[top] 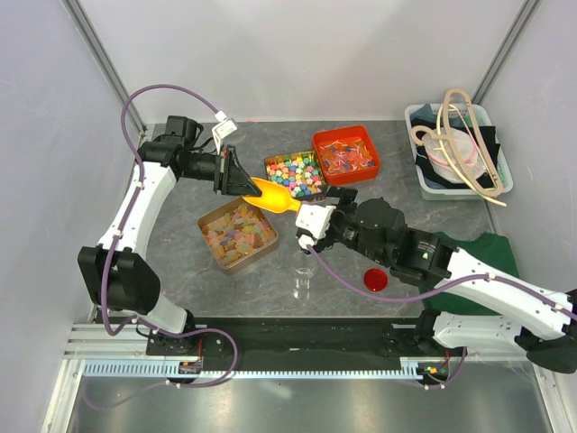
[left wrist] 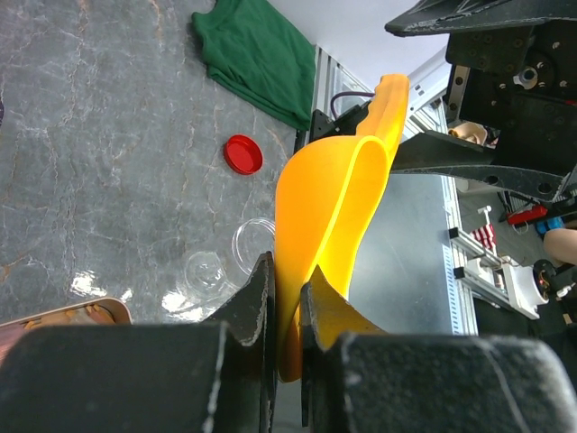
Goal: Pack the candies
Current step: Pick up the spatula from the center of the board.
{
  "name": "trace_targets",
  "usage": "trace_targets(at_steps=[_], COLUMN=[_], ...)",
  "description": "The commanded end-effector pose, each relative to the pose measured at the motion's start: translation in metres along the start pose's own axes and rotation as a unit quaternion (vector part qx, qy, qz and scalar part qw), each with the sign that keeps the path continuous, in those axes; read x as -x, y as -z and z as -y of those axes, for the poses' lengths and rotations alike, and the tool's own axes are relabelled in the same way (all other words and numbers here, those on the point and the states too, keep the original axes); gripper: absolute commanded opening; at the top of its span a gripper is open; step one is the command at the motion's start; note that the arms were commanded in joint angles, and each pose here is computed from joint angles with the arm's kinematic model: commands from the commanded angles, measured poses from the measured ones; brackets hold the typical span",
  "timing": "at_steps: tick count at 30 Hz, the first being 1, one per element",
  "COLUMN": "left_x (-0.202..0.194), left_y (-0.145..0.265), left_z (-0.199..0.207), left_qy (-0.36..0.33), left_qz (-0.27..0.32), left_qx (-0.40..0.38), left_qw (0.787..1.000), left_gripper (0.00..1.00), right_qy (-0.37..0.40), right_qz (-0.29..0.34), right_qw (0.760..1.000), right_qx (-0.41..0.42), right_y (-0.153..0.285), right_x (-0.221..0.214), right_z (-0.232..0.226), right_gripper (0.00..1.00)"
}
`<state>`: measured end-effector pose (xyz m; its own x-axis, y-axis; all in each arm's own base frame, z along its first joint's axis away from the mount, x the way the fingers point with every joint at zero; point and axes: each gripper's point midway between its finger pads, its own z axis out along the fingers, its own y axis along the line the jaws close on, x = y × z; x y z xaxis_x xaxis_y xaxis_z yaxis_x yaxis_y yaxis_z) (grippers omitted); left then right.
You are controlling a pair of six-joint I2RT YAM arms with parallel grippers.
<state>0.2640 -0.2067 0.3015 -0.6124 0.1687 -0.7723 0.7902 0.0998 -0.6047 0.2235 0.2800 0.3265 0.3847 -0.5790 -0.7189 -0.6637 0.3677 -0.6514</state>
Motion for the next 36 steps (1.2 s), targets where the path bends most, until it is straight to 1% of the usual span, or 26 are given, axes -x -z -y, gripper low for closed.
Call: trace_targets(at_steps=[1, 7, 10, 12, 18, 19, 21, 27, 30, 31, 34, 36], left_x=[0.011, 0.013, 0.013, 0.013, 0.013, 0.014, 0.014, 0.014, 0.015, 0.015, 0.014, 0.014], left_y=[0.003, 0.004, 0.004, 0.004, 0.004, 0.004, 0.004, 0.004, 0.004, 0.003, 0.004, 0.003], left_z=[0.017, 0.02, 0.02, 0.019, 0.02, 0.021, 0.021, 0.021, 0.02, 0.019, 0.017, 0.016], left_qy=[-0.034, -0.041, -0.041, -0.041, -0.042, -0.044, -0.044, -0.044, -0.044, -0.043, -0.041, -0.038], left_qz=[0.014, 0.015, 0.015, 0.015, 0.015, 0.015, 0.016, 0.016, 0.016, 0.016, 0.015, 0.014], left_qx=[-0.025, -0.028, -0.029, -0.029, -0.031, -0.031, -0.033, -0.033, -0.033, -0.033, -0.031, -0.03], left_qw=[0.999, 0.999, 0.999, 0.999, 0.999, 0.998, 0.998, 0.998, 0.998, 0.998, 0.999, 0.999], left_gripper=[0.02, 0.02, 0.02, 0.02, 0.02, 0.02, 0.02, 0.02, 0.02, 0.02, 0.02, 0.02], right_qy=[-0.007, -0.015, -0.019, -0.018, -0.023, -0.025, -0.027, -0.03, -0.03, -0.028, -0.028, -0.028], right_qz=[0.018, 0.011, 0.011, 0.009, 0.01, 0.009, 0.01, 0.009, 0.007, 0.005, 0.002, 0.002], right_qw=[1.0, 1.0, 1.0, 1.0, 1.0, 1.0, 1.0, 0.999, 1.0, 1.0, 1.0, 1.0], right_qx=[-0.019, -0.019, -0.015, -0.013, -0.01, -0.009, -0.007, -0.005, -0.002, 0.0, -0.003, -0.006], right_y=[-0.009, -0.015, -0.018, -0.021, -0.026, -0.027, -0.028, -0.027, -0.028, -0.028, -0.029, -0.029], right_x=[0.004, -0.008, -0.01, -0.012, -0.013, -0.014, -0.014, -0.015, -0.018, -0.019, -0.022, -0.022], right_z=[0.007, 0.006, 0.003, 0.002, 0.001, 0.0, -0.001, -0.003, -0.005, -0.006, -0.007, -0.006], right_gripper=[0.91, 0.86, 0.8, 0.77, 0.74, 0.67, 0.6, 0.6, 0.51, 0.42, 0.29, 0.24])
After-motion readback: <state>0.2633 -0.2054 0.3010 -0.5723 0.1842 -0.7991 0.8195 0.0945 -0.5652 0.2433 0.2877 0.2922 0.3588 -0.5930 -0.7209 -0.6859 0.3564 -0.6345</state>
